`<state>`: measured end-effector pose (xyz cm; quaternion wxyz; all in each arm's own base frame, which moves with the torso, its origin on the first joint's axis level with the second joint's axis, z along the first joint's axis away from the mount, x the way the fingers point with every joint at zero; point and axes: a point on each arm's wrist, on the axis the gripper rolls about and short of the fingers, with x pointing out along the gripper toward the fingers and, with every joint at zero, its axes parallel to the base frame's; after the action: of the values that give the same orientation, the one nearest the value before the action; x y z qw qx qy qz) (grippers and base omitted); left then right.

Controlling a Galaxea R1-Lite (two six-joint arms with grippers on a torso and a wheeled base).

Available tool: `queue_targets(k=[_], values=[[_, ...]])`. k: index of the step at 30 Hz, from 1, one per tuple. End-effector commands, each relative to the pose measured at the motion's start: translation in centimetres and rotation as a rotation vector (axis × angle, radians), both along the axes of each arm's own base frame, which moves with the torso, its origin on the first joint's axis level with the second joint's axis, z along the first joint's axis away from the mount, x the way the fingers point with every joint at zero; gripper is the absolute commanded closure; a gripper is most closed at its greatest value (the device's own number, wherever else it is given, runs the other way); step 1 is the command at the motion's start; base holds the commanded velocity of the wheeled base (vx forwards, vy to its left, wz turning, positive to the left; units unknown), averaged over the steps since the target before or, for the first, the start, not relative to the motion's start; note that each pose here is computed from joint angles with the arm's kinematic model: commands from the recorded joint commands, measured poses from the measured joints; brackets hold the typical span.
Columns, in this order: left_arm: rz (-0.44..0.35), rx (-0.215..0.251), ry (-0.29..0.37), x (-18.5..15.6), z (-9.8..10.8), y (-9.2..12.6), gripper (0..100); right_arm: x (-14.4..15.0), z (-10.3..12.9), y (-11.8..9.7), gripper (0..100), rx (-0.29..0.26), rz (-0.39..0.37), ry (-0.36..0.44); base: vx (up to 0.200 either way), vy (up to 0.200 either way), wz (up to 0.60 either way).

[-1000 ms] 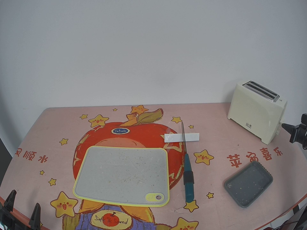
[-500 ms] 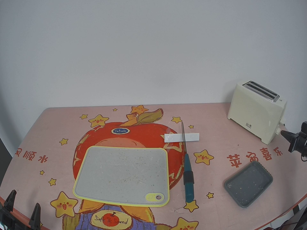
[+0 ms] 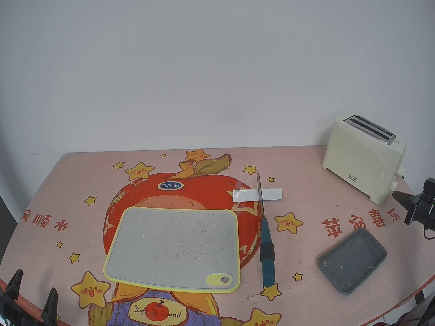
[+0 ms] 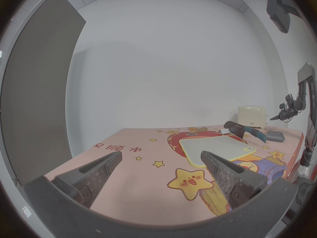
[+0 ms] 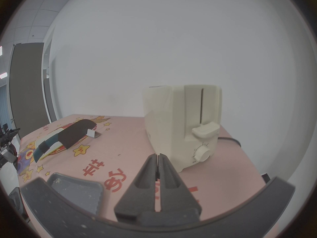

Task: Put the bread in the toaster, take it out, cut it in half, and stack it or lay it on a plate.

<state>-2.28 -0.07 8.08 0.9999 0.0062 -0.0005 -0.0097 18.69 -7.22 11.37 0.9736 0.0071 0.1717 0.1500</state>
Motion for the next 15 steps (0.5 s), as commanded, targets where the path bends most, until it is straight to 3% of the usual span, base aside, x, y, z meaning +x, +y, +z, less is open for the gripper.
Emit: queue_targets(k=[1, 6, 9, 15], values=[[0.001, 0.000, 0.005, 0.0, -0.5, 0.0, 0, -1.4, -1.5, 1.3, 100, -0.037, 0.058, 0.040, 0.000, 0.000, 0.00], [0.001, 0.000, 0.005, 0.0, -0.5, 0.0, 0, -2.4, -2.3, 1.7, 100, -0.099, 0.094, 0.047, 0.000, 0.000, 0.00], [0.001, 0.000, 0.005, 0.0, -0.5, 0.0, 0, -2.4, -1.5, 1.6, 100, -0.126, 0.088, -0.002, 0.000, 0.000, 0.00], [0.001, 0.000, 0.005, 0.0, -0.5, 0.0, 0, -2.9, -1.2, 1.8, 100, -0.135, 0.081, -0.023, 0.000, 0.000, 0.00]])
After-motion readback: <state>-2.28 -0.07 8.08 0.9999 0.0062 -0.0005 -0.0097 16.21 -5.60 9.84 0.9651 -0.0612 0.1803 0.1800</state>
